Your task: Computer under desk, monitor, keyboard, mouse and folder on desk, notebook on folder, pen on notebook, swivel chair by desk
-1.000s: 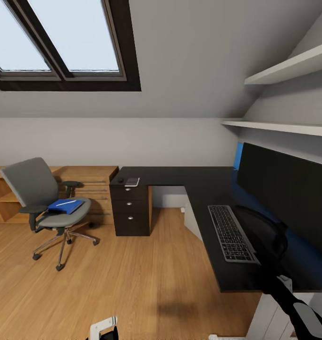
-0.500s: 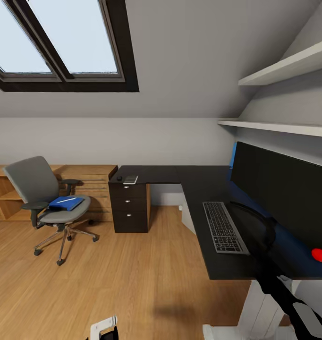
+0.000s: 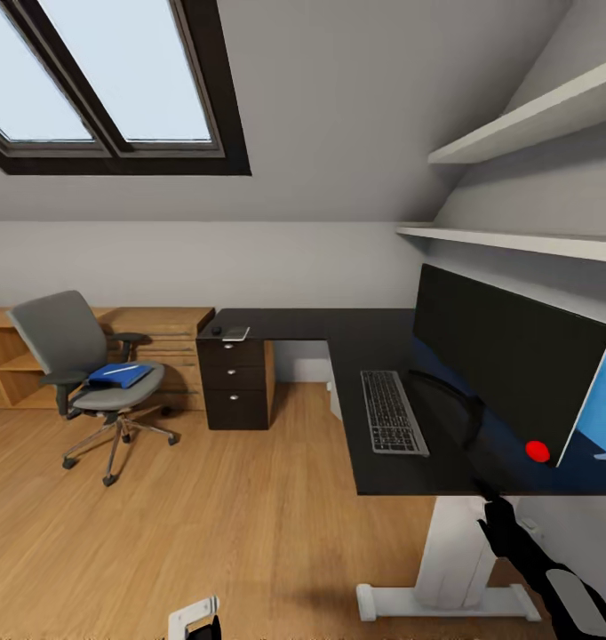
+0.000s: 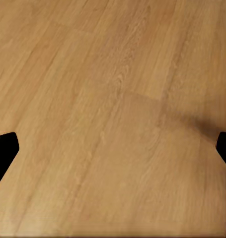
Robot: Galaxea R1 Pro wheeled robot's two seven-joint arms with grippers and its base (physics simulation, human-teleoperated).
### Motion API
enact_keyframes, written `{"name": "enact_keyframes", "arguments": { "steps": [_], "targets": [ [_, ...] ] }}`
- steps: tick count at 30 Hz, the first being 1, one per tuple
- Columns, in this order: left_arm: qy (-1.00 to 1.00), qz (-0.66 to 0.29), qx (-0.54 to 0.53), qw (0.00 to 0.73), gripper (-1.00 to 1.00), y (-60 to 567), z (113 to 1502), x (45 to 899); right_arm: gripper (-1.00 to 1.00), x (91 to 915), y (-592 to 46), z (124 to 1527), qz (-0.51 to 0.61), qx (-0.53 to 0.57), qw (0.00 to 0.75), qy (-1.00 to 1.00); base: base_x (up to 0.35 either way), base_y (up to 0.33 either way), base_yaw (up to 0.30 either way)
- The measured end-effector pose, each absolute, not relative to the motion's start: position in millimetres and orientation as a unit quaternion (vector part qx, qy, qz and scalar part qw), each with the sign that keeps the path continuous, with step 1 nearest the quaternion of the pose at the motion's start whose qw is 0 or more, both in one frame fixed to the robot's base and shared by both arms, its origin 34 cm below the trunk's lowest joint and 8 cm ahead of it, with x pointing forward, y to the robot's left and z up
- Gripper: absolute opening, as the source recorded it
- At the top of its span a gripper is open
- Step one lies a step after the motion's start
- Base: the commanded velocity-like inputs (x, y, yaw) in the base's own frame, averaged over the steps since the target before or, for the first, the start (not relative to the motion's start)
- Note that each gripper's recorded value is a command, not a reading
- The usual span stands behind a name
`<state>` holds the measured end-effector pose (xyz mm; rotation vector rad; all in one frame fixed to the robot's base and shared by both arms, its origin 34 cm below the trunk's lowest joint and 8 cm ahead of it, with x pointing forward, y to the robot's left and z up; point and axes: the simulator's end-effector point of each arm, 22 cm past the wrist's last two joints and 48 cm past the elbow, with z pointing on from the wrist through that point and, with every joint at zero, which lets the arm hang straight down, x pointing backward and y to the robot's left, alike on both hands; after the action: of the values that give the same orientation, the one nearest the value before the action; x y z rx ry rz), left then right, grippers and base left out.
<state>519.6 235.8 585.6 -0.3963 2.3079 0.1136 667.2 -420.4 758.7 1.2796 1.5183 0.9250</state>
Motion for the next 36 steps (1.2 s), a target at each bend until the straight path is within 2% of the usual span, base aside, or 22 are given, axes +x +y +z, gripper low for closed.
{"name": "enact_keyframes", "arguments": {
  "steps": [10, 19, 26, 32, 36],
  "targets": [
    [0.907, 0.046, -0.156, 0.388, 1.00, 237, 586, 519, 1.00, 674, -377, 746, 0.347, 0.475, 0.463, 0.663, -0.024, -0.040, 0.000],
    [0.907, 0.047, -0.157, 0.389, 1.00, 238, 586, 520, 1.00, 684, -324, 743, 0.294, 0.425, 0.521, 0.679, -0.001, -0.002, 0.000],
    [0.907, 0.048, -0.158, 0.388, 1.00, 240, 587, 519, 1.00, 602, -304, 627, 0.138, 0.329, 0.504, 0.787, 0.000, 0.000, 0.000],
    [0.908, 0.048, -0.158, 0.386, 1.00, 240, 596, 519, 1.00, 556, -280, 596, 0.103, 0.265, 0.473, 0.834, 0.000, 0.000, 0.000],
    [0.908, 0.049, -0.157, 0.385, 1.00, 240, 602, 518, 1.00, 544, -279, 592, 0.098, 0.262, 0.459, 0.843, 0.000, 0.000, 0.000]
  ]
}}
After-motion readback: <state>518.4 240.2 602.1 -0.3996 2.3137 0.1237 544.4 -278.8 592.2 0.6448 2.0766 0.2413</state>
